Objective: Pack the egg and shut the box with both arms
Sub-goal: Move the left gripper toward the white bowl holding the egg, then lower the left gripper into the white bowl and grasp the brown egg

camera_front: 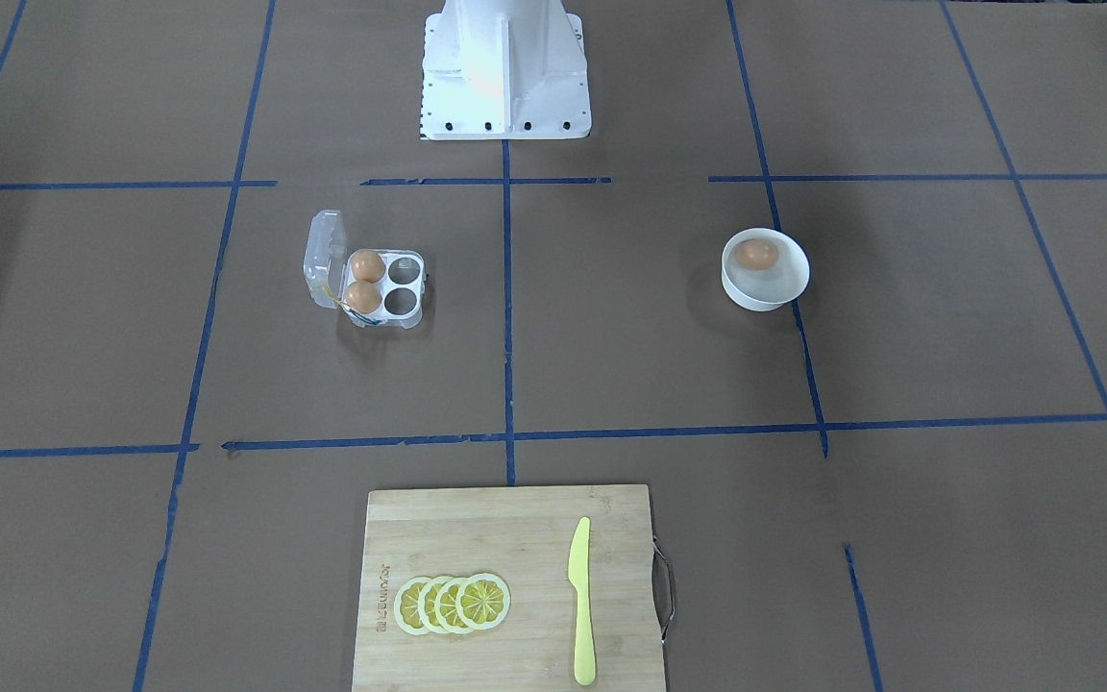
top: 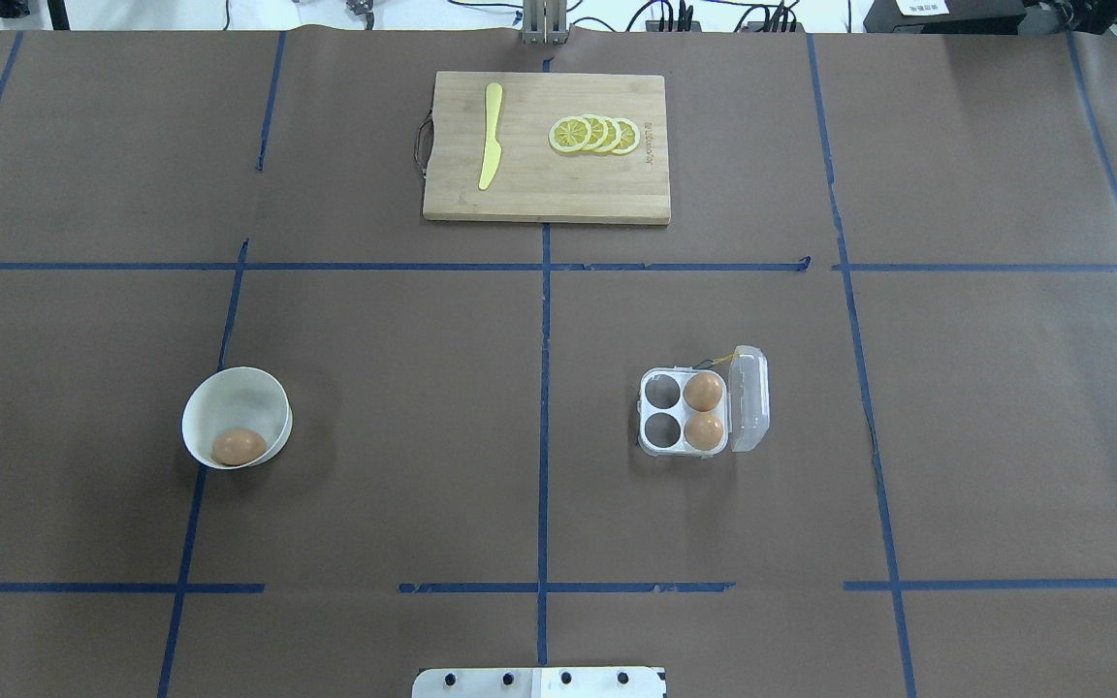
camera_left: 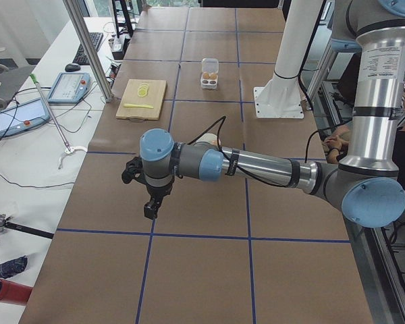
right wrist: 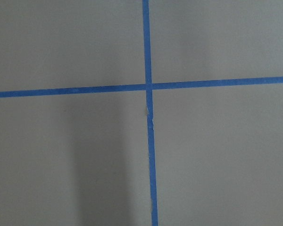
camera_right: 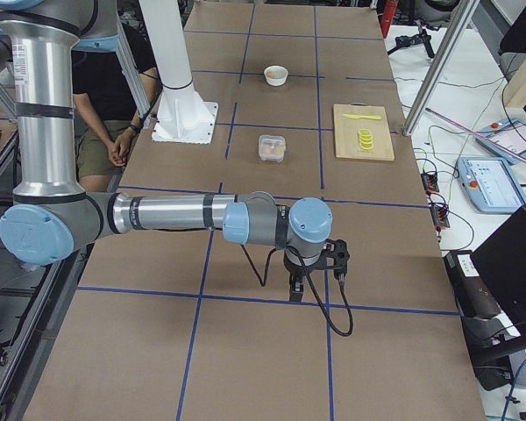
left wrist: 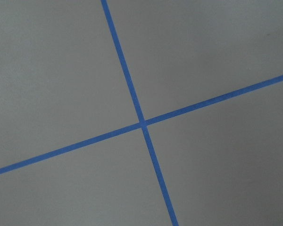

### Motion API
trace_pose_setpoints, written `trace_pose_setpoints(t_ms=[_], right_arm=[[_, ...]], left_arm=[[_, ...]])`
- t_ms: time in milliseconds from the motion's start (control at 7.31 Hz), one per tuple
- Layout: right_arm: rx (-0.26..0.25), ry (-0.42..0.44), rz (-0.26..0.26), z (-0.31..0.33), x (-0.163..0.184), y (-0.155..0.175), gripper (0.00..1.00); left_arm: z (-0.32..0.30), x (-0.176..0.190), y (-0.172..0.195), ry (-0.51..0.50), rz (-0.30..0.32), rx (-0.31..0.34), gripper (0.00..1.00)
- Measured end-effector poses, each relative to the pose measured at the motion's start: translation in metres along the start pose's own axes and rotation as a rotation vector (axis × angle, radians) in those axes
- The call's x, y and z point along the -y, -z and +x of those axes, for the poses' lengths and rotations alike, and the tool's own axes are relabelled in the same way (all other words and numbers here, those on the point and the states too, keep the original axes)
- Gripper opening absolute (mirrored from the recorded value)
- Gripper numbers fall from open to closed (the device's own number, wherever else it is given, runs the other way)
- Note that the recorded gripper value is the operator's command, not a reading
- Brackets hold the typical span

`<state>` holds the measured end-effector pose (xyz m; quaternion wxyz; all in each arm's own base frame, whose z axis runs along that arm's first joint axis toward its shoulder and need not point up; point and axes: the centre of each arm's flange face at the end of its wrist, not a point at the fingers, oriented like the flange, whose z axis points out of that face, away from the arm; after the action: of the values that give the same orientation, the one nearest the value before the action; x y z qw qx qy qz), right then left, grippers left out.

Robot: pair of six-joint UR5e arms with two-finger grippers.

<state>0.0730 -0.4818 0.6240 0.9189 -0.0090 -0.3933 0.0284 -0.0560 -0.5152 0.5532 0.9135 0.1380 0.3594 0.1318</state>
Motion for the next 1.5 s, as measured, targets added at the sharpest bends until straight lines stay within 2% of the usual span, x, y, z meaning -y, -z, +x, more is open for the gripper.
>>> trace_pose_setpoints(t_ms=[274,547,957,1231,1504], right_arm=[[0.005,-0.016,0.011,-0.007,0.009,0.006,1.0],[0.01,-0.021,0.012,-0.008,0.01,0.007,1.0],[0.015,-0.019,0.013,-0.009,0.008,0.007,1.0],[0.017,-0.018,0.01,-0.008,0.006,0.006,1.0],[0.017,-0.016,0.01,-0.008,0.006,0.006,1.0]], left_arm=[[0.054,0.024,0.014,0.004,0.063,-0.017,1.0],[0.139,0.037,-0.001,0.093,0.066,-0.082,0.99],[0.259,0.022,-0.028,0.269,0.039,-0.193,0.94],[0.341,0.012,-0.064,0.365,0.02,-0.186,0.94],[0.395,0.012,-0.102,0.409,0.019,-0.164,0.94]])
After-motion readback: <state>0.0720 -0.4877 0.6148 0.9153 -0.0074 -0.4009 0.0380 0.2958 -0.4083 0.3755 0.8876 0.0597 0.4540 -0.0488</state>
